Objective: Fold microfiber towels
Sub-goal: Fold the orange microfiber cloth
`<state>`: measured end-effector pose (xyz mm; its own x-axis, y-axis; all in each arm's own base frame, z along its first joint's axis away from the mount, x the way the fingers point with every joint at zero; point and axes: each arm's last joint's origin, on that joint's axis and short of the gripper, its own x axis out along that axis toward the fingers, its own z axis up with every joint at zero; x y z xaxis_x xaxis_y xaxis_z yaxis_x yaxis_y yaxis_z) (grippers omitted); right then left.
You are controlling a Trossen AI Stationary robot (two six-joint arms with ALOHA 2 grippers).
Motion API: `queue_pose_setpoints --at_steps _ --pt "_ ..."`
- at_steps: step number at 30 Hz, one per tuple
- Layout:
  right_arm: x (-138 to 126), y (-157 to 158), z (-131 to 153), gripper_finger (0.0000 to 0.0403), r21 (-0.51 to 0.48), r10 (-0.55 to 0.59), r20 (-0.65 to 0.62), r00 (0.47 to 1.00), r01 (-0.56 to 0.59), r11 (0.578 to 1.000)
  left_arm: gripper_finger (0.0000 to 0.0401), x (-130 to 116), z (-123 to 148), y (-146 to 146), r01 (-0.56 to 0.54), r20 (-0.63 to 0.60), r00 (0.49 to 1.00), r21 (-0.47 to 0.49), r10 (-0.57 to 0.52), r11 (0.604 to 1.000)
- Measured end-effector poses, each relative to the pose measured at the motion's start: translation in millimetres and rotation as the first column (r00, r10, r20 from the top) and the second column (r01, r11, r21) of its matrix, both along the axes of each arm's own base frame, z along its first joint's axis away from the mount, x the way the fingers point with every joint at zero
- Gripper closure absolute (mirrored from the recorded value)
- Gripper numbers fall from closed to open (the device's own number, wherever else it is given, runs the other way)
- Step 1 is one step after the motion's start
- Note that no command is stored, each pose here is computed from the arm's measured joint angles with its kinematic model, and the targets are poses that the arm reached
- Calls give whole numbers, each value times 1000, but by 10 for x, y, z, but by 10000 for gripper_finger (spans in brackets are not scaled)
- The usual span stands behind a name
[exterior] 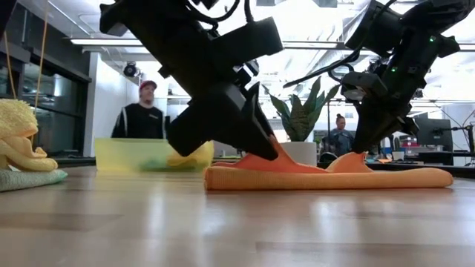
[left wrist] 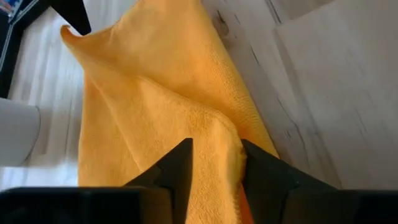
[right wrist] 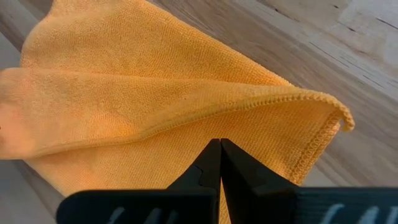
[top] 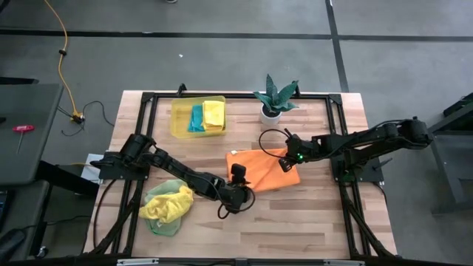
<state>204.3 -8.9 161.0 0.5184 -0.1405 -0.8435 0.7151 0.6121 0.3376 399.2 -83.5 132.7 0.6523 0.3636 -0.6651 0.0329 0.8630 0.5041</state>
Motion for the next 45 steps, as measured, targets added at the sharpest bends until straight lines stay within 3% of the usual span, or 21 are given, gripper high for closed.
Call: queue_pose_setpoints --at_steps 7,18,25,33,45 --pt "2 0 1 403 -1 0 3 1000 0 1000 392 -60 56 94 -63 -39 997 -103 59 993" --pt "6 0 3 403 1 1 7 1000 -1 1000 399 -66 31 520 -235 -80 970 -64 229 970" --pt "-1 1 -1 403 -2 7 -1 1000 -7 1000 400 -125 124 749 -367 -73 929 -56 363 928" --pt "-48 3 -29 403 50 -73 -47 996 75 996 401 -154 181 967 -460 -48 888 -55 458 886" --pt "-70 2 -40 403 66 -115 -67 991 120 991 401 -254 131 989 -565 -103 824 -87 557 820"
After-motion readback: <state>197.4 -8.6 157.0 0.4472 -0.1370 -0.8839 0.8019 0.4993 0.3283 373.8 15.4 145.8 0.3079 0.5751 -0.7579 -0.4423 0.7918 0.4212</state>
